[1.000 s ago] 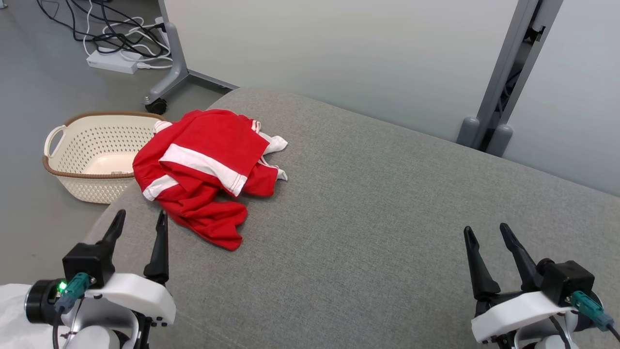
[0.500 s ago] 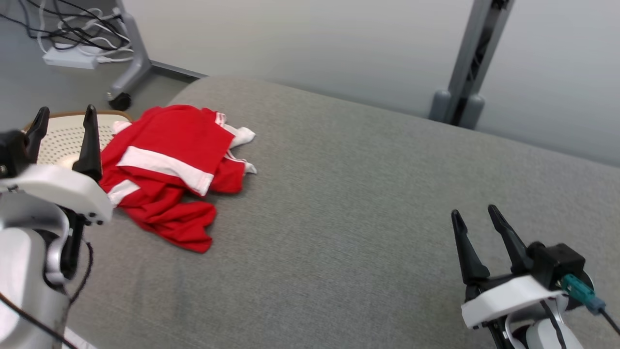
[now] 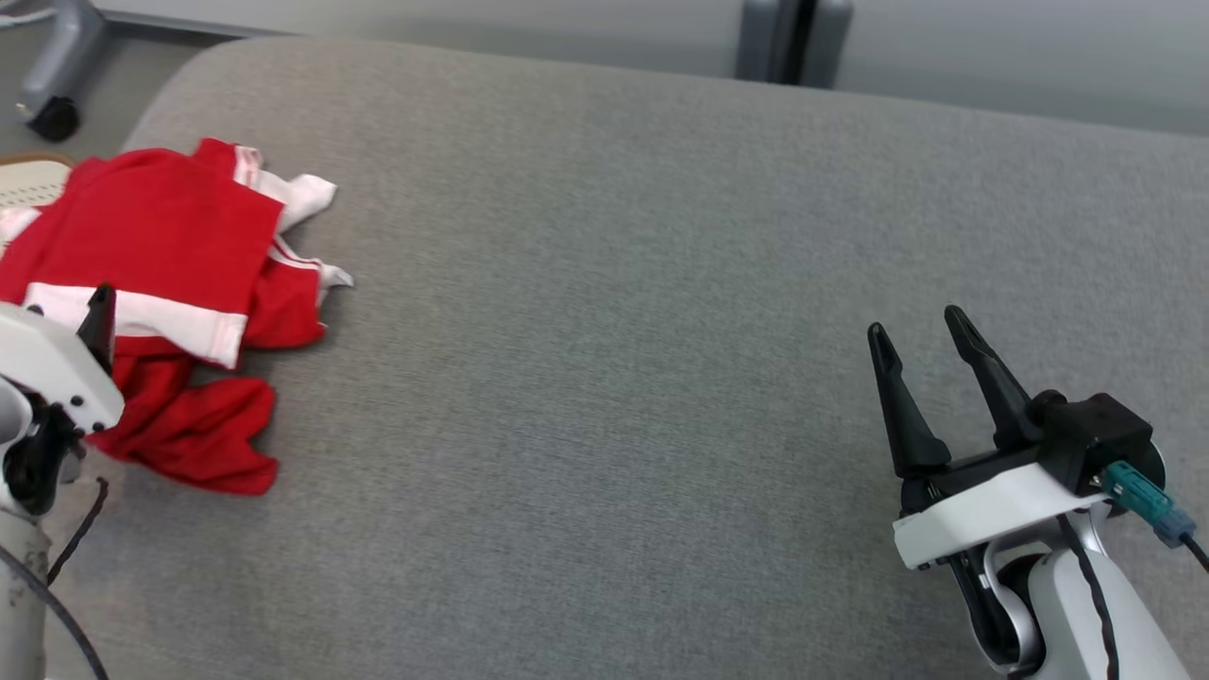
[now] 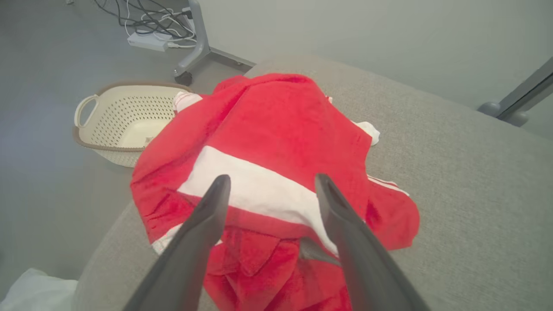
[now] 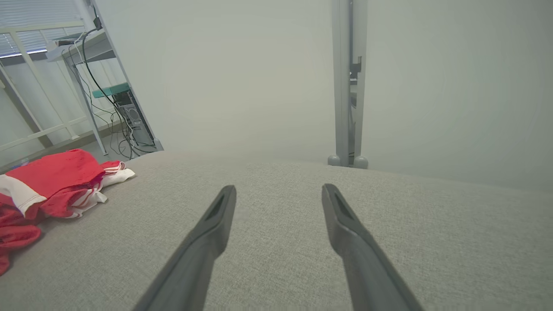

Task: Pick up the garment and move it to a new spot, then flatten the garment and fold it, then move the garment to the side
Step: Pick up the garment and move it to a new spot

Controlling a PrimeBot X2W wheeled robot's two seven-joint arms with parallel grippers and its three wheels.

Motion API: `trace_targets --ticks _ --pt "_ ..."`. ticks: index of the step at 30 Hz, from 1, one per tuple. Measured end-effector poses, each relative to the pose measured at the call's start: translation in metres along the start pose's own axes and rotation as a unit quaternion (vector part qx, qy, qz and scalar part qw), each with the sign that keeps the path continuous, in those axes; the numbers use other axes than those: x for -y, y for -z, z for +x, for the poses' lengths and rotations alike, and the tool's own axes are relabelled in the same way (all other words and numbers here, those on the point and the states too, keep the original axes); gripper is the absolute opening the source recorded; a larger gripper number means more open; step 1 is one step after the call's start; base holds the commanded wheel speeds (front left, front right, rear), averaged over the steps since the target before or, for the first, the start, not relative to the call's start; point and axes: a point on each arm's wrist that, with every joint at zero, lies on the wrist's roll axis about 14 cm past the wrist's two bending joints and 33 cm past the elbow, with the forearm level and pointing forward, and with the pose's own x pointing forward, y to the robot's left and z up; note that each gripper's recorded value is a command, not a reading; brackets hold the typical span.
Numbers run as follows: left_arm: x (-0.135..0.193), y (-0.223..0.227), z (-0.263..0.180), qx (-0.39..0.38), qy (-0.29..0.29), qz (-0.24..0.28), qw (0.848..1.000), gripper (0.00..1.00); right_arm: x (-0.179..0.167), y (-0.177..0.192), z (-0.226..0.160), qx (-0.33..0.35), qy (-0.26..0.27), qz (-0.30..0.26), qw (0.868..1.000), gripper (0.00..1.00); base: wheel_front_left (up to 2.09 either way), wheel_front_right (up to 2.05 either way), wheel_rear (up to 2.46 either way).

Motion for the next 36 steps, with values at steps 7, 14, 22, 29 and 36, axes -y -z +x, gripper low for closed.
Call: trace_targets --ticks 7,14,22,29,36 --pt "0.001 0.048 0.034 -0.084 -0.010 -0.008 0.996 1.00 0.029 0.018 0.000 -0.019 0.027 0.004 0.999 1.00 0.00 0.00 0.00" --pt "0.003 0.062 0.045 -0.099 -0.017 -0.020 0.995 0.00 0.045 0.019 -0.003 -0.023 0.042 -0.004 0.999 1.00 0.00 0.00 0.00" --pt "0.007 -0.026 0.037 0.083 0.000 0.001 0.997 0.00 0.046 0.007 -0.011 -0.013 0.045 -0.015 0.999 1.00 0.00 0.00 0.00" --pt "0.029 -0.116 -0.007 0.260 0.041 0.024 0.964 0.00 0.037 -0.019 -0.020 0.020 0.049 -0.016 0.998 1.00 0.00 0.00 0.00" --pt "0.067 -0.132 -0.063 0.348 0.086 0.043 0.932 0.00 0.034 -0.042 -0.039 0.046 0.063 -0.023 0.997 1.00 0.00 0.00 0.00"
